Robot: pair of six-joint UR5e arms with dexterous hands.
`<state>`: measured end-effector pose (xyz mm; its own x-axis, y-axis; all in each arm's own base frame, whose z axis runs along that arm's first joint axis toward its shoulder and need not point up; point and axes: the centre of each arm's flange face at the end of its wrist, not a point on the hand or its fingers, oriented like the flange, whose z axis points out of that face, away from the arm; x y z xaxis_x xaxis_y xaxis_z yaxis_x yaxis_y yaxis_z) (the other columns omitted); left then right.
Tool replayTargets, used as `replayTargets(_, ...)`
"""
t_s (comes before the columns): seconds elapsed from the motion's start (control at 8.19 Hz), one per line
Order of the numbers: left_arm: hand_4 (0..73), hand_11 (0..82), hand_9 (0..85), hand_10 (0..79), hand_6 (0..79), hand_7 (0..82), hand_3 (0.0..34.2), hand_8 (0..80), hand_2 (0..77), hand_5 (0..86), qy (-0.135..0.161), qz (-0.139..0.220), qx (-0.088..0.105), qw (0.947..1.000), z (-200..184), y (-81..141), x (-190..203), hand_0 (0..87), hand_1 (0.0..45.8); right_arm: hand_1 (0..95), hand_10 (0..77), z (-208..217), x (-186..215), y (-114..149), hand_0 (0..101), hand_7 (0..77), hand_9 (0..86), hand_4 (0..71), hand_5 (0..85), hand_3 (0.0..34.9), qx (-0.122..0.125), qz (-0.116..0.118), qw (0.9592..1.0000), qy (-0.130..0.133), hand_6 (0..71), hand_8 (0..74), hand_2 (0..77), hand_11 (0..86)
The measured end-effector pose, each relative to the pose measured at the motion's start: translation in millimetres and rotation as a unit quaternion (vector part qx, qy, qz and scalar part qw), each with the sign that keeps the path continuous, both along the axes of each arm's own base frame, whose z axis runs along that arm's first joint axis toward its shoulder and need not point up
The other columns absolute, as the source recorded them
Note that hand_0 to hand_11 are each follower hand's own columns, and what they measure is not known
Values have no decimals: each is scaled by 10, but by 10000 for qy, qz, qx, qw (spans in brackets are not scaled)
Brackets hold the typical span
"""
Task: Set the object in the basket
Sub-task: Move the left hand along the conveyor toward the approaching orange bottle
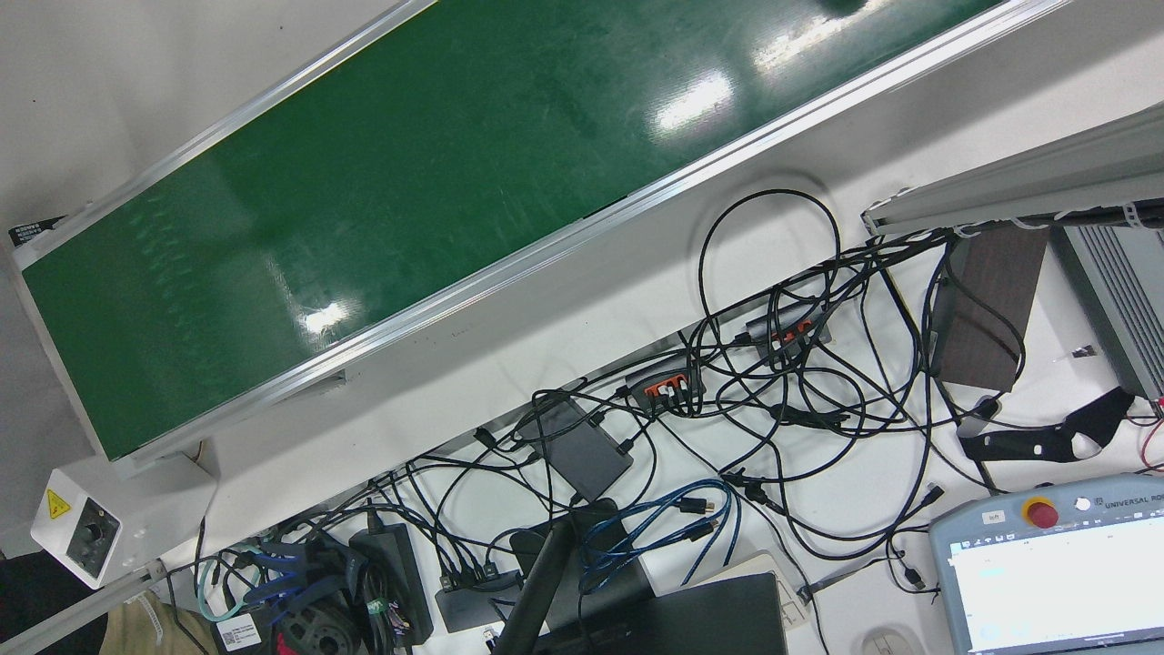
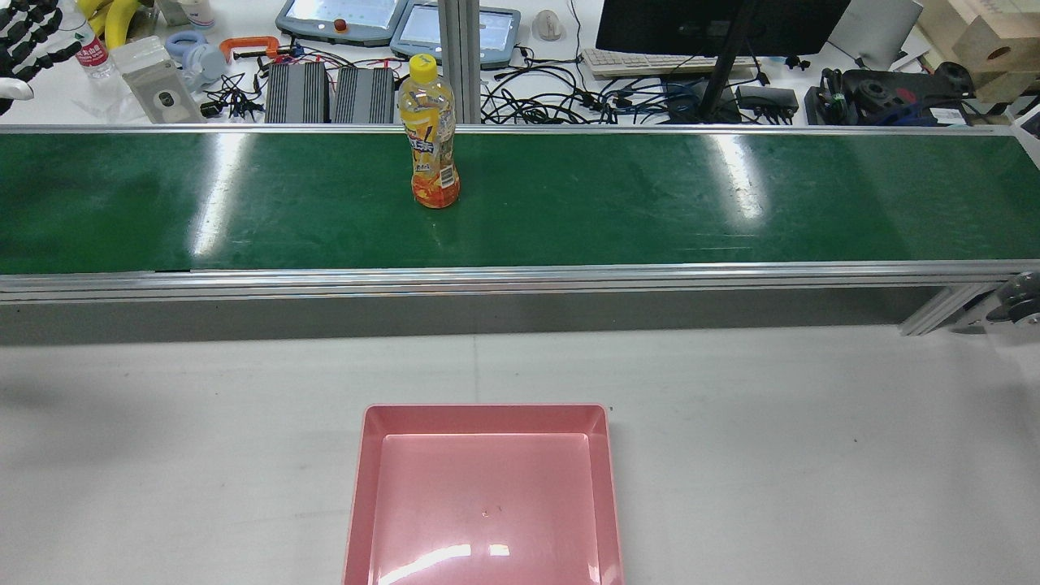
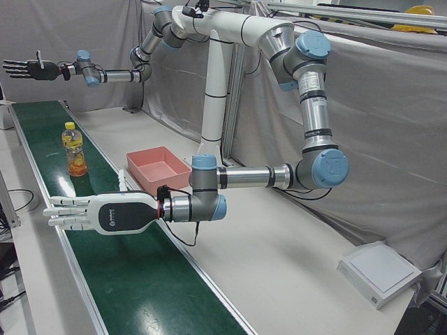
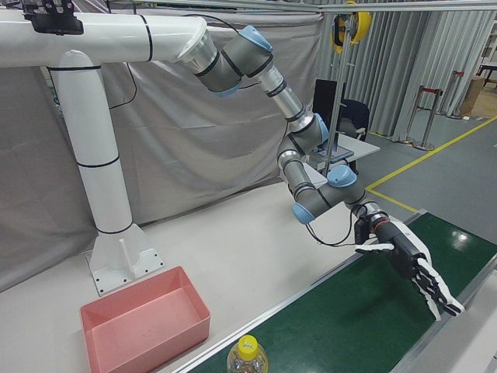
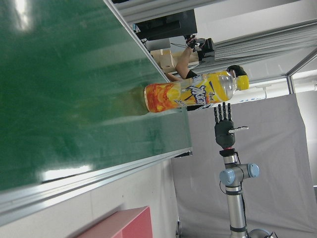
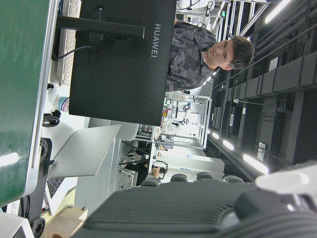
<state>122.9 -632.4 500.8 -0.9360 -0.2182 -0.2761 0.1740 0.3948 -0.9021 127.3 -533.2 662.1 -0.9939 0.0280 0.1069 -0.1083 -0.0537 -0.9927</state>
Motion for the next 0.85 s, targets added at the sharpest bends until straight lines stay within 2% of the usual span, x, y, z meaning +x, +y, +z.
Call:
replayTargets(0.37,5,114,5,60,16,5,0,5,5,142,84,239,64,9997,-180,84,267,485,131,0,0,0,0,0,2,5,0,0,0,2,0,0,10000,2,0,0,5,0)
replayTargets(0.61,5,131,5,71,16,5,0,5,27,131,91,270,65,9996,-228,101,320,476,93,0,0,0,0,0,3,5,0,0,0,2,0,0,10000,1,0,0,5,0)
replayTargets(0.85,5,142,5,82,5,5,0,5,5,131,133,251,169,9995,-336,64,354,476,109,0,0,0,0,0,2,5,0,0,0,2,0,0,10000,5,0,0,5,0)
